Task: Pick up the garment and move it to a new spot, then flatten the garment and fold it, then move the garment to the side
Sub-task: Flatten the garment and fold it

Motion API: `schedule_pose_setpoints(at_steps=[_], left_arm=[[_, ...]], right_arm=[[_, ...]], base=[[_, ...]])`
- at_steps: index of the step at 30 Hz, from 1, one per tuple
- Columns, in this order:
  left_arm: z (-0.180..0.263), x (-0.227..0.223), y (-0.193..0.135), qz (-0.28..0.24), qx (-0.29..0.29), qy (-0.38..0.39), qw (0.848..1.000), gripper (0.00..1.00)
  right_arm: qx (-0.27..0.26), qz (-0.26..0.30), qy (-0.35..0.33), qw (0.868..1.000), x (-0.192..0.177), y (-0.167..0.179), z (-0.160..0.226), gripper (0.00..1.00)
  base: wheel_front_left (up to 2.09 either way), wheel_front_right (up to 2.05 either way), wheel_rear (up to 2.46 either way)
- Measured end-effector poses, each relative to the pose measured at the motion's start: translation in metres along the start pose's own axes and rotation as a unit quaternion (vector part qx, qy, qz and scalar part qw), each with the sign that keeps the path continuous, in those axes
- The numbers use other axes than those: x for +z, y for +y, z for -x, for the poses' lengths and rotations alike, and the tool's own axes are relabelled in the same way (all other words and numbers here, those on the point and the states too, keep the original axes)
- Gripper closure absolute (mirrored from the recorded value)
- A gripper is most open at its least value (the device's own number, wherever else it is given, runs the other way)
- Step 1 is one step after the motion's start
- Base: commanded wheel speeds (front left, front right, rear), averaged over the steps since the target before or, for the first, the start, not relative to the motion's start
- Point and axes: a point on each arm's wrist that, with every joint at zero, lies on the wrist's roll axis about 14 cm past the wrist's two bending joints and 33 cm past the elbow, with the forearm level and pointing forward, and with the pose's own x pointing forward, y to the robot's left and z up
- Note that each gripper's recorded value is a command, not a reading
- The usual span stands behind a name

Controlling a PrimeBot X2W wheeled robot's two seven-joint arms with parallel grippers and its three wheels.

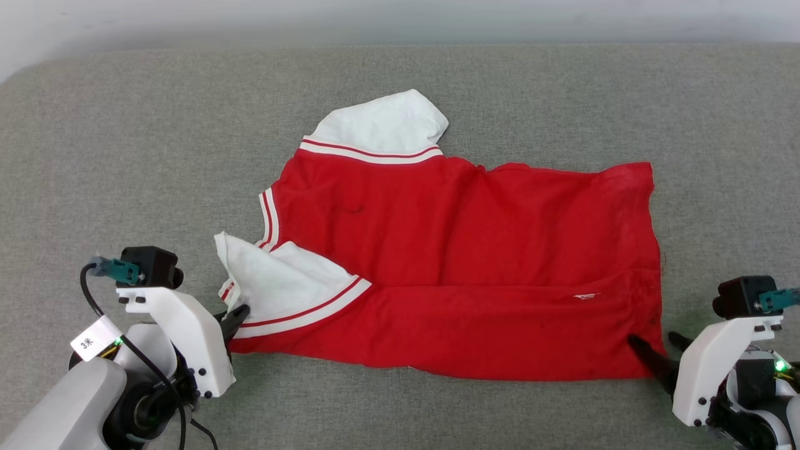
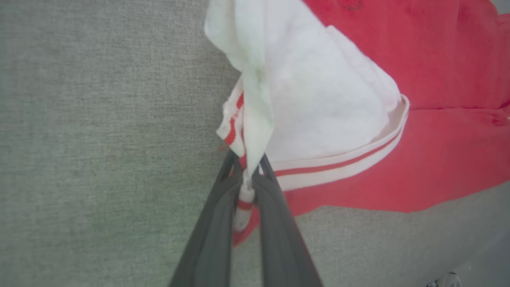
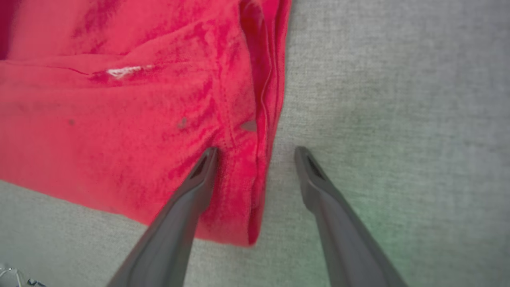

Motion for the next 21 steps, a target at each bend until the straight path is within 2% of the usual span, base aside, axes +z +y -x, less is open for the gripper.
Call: schedule_pose_setpoints(at_steps=[1, 2, 3, 4, 16, 21], left_arm=[[-0.001, -0.001, 0.001, 0.002, 0.000, 0.001, 1.000, 1.00], [-0.002, -0.001, 0.001, 0.004, 0.002, 0.000, 1.000, 1.00], [-0.002, -0.001, 0.003, 0.005, 0.003, -0.002, 1.000, 1.00], [-0.002, 0.000, 0.003, 0.005, 0.004, -0.005, 1.000, 1.00], [0.029, 0.013, -0.008, -0.015, 0.007, -0.062, 0.998, 1.00], [0.051, -0.009, -0.010, -0.005, 0.012, -0.057, 0.998, 1.00]], right_arm=[[0.004, -0.001, 0.007, 1.000, -0.003, 0.002, -0.002, 0.20], [0.007, -0.005, 0.011, 1.000, -0.004, 0.003, -0.004, 0.64], [0.009, -0.005, 0.014, 1.000, -0.004, 0.004, -0.005, 0.85], [0.010, -0.004, 0.015, 1.000, -0.004, 0.005, -0.005, 1.00], [0.023, 0.035, -0.064, 0.997, 0.032, 0.019, 0.025, 1.00], [0.039, 0.044, -0.070, 0.996, 0.018, 0.033, 0.044, 1.00]], base=[[0.00, 0.00, 0.00], [0.00, 0.00, 0.00], [0.00, 0.00, 0.00], [0.00, 0.00, 0.00], [0.00, 0.00, 0.00], [0.00, 0.00, 0.00]])
